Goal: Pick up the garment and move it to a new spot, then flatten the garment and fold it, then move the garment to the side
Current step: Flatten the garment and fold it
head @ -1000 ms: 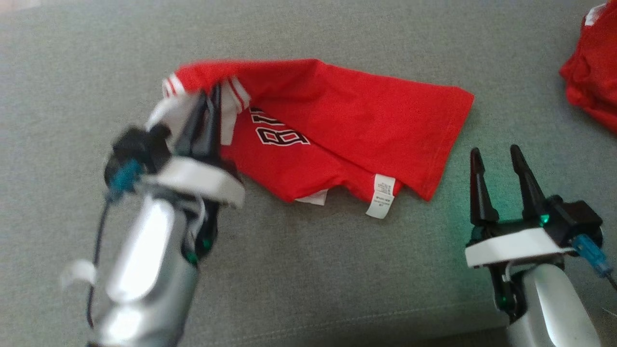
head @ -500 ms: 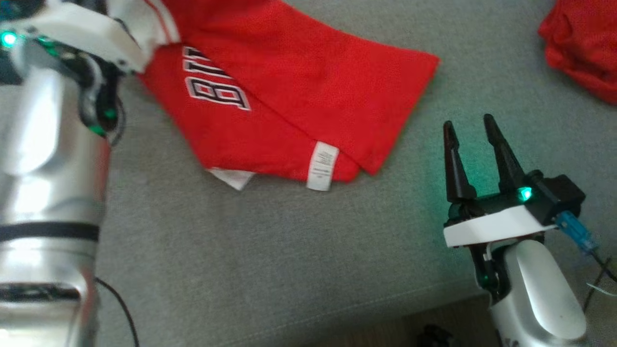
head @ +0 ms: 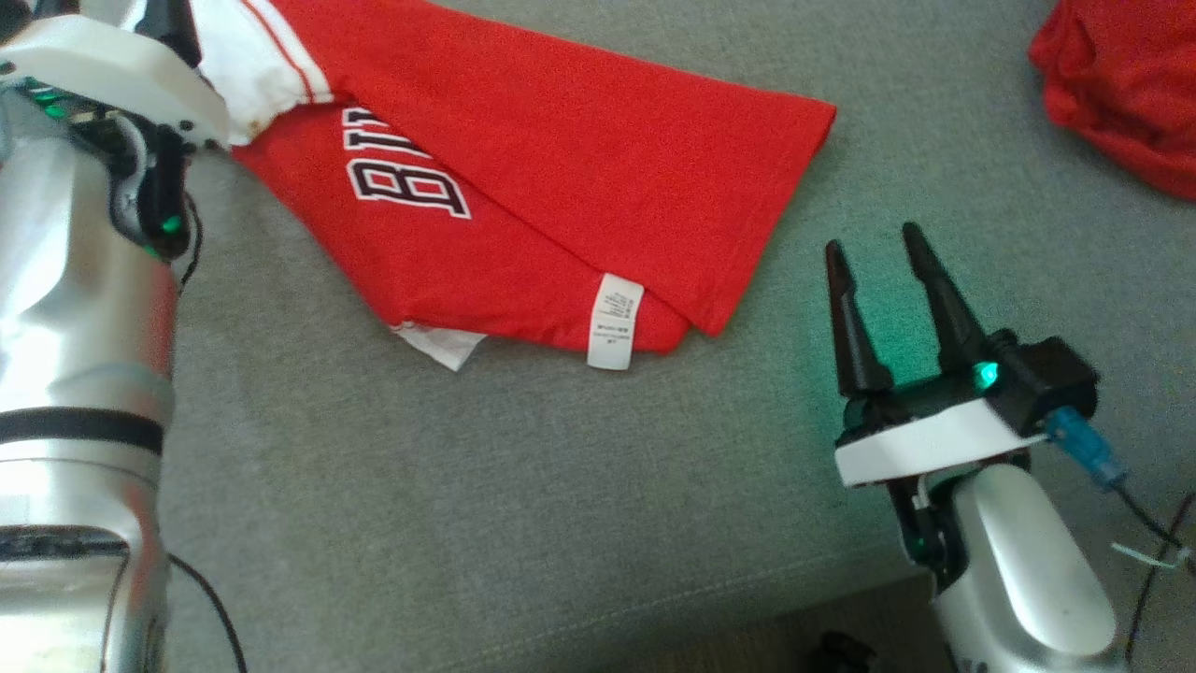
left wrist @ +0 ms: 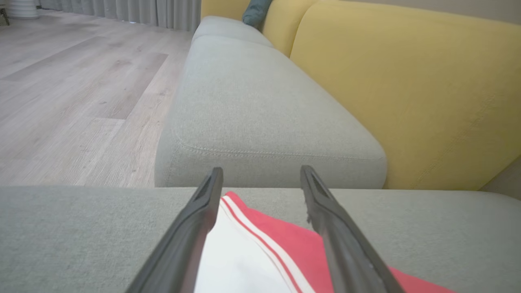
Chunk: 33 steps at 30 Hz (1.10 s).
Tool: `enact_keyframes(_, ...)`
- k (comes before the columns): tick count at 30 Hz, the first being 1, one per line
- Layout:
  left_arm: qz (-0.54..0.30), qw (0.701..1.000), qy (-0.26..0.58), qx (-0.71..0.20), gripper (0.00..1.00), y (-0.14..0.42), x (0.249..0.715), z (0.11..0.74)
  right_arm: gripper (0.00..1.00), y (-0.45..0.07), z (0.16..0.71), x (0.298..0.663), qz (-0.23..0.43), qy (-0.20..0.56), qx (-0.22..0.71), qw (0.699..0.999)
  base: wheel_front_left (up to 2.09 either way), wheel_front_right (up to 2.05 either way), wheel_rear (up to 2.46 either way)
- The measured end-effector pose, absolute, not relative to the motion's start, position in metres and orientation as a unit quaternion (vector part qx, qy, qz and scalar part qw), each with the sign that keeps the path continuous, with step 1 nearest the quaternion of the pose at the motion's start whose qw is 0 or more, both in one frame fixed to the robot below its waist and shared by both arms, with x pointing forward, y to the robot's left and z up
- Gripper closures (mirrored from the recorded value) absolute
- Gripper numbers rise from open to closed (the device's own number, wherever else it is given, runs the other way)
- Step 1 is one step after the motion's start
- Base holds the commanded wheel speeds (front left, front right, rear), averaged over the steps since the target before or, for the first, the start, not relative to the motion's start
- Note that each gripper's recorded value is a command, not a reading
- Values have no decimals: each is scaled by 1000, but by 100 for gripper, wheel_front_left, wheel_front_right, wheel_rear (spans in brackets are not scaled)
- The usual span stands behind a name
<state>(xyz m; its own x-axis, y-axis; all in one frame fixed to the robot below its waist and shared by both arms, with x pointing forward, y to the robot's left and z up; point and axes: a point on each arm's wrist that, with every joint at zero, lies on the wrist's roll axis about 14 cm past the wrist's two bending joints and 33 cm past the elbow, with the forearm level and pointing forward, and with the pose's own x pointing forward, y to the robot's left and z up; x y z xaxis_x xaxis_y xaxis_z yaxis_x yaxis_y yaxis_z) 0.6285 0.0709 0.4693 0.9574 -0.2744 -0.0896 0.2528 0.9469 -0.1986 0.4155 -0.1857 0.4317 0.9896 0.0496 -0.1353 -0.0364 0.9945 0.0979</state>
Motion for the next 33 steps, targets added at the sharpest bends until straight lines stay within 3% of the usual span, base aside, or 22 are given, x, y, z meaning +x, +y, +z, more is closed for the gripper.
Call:
enact_keyframes(10,-153,980,-12,-127,0,73,579,519,0,-154,422,399,71,91,26,993,0,0,0)
enact_keyframes(22,-116,985,7,-124,0,106,461,480,0,-123,400,388,114,130,32,984,0,0,0)
enact_keyframes(33,-77,986,35,-144,0,118,413,461,0,-125,381,386,101,163,56,980,0,0,0)
